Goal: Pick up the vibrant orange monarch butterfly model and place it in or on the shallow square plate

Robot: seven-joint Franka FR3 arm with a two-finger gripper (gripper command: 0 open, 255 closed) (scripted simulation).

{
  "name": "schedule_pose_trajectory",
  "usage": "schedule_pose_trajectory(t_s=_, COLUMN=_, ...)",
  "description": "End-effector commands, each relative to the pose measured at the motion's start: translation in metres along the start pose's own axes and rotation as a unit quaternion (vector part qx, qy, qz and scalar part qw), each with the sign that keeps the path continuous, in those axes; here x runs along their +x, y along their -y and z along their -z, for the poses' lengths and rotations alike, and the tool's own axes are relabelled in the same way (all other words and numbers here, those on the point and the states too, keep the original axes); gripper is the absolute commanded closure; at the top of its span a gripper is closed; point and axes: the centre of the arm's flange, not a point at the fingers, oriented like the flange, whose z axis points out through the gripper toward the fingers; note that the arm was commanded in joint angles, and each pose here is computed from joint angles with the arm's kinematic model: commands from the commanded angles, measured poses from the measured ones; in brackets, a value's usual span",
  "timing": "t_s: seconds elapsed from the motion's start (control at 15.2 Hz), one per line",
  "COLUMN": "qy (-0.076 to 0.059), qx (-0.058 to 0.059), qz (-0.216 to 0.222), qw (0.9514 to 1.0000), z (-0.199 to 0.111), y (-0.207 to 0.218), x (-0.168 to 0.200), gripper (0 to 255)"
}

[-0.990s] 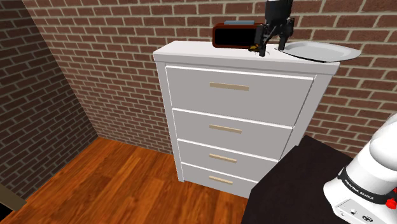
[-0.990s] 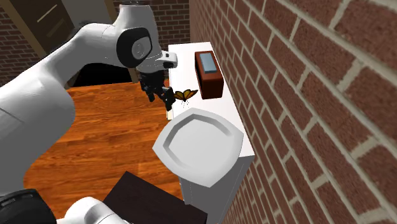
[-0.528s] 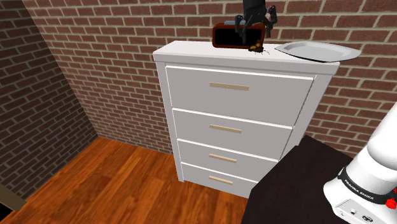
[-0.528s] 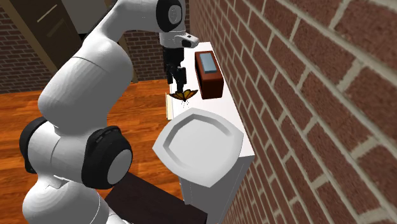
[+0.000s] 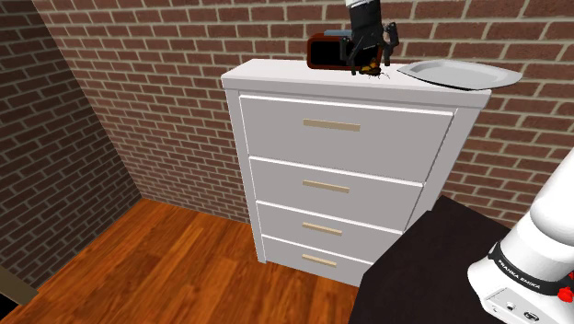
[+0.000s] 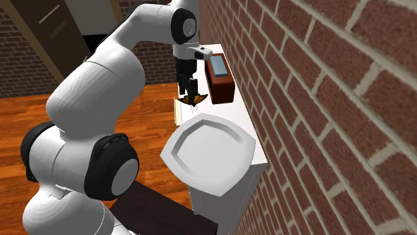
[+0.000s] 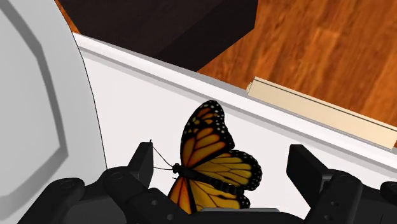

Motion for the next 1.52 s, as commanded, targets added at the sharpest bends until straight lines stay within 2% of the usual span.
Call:
schedule_pose_trajectory(t_s=0.0, qy=0.0, qx=0.0, qz=0.0, qw=1.0, z=-0.006, y=0.0, x=0.001, gripper=0)
schedule_pose_trajectory(t_s=0.46, qy=0.0, qx=0.0, qz=0.0, qw=1.0, z=-0.005, y=0.0, x=0.001, gripper=0)
schedule_pose_trajectory(t_s=0.53, qy=0.0, qx=0.0, qz=0.0, qw=1.0, z=-0.005, y=0.0, x=0.001, gripper=255)
schedule_pose_trajectory(t_s=1.12, qy=0.0, qx=0.0, qz=0.0, qw=1.0, z=-0.005, y=0.0, x=0.001, gripper=255)
schedule_pose_trajectory(t_s=1.45, qy=0.0, qx=0.0, qz=0.0, qw=1.0, z=0.02, y=-0.006, x=-0.004, gripper=255)
